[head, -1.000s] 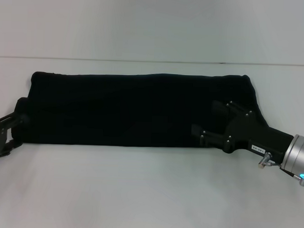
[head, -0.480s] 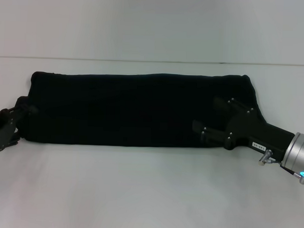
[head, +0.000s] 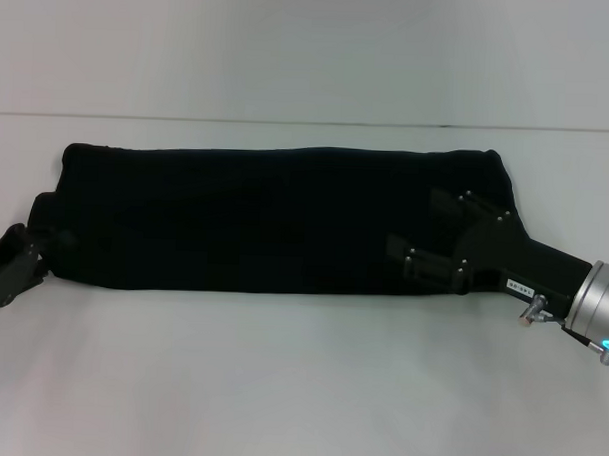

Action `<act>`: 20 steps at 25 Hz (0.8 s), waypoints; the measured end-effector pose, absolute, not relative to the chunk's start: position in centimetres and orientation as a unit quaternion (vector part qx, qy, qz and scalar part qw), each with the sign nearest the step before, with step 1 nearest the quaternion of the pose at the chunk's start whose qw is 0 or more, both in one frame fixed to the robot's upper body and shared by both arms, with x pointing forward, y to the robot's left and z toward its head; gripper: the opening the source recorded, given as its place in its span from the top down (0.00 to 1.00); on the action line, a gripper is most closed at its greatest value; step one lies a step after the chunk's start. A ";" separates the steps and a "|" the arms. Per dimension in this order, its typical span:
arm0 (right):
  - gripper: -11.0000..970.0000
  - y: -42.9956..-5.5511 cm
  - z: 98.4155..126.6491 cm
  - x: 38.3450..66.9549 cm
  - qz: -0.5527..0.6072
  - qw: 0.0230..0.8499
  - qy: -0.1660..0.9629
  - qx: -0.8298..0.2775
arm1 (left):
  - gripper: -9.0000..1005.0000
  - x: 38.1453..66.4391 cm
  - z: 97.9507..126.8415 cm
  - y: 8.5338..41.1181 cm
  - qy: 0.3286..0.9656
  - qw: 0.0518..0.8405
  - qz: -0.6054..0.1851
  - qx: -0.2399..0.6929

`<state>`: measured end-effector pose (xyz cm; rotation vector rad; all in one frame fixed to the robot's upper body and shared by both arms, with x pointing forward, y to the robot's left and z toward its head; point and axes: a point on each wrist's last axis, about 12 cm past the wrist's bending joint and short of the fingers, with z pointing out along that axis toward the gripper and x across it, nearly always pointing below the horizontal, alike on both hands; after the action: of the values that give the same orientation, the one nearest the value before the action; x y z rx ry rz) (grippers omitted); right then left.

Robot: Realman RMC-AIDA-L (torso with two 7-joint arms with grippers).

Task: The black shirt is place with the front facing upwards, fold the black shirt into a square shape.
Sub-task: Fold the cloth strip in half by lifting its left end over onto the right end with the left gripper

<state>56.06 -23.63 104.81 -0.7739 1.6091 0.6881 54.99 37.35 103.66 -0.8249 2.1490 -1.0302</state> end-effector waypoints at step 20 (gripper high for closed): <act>0.03 -23.7 104.4 55.6 0.298 0.573 0.691 -0.323 | 0.88 54.9 104.7 37.9 0.796 0.334 -0.404 -0.301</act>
<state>55.57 -23.74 104.41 -0.7575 1.6209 0.6996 54.93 37.86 104.68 -0.7856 2.0793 -1.0558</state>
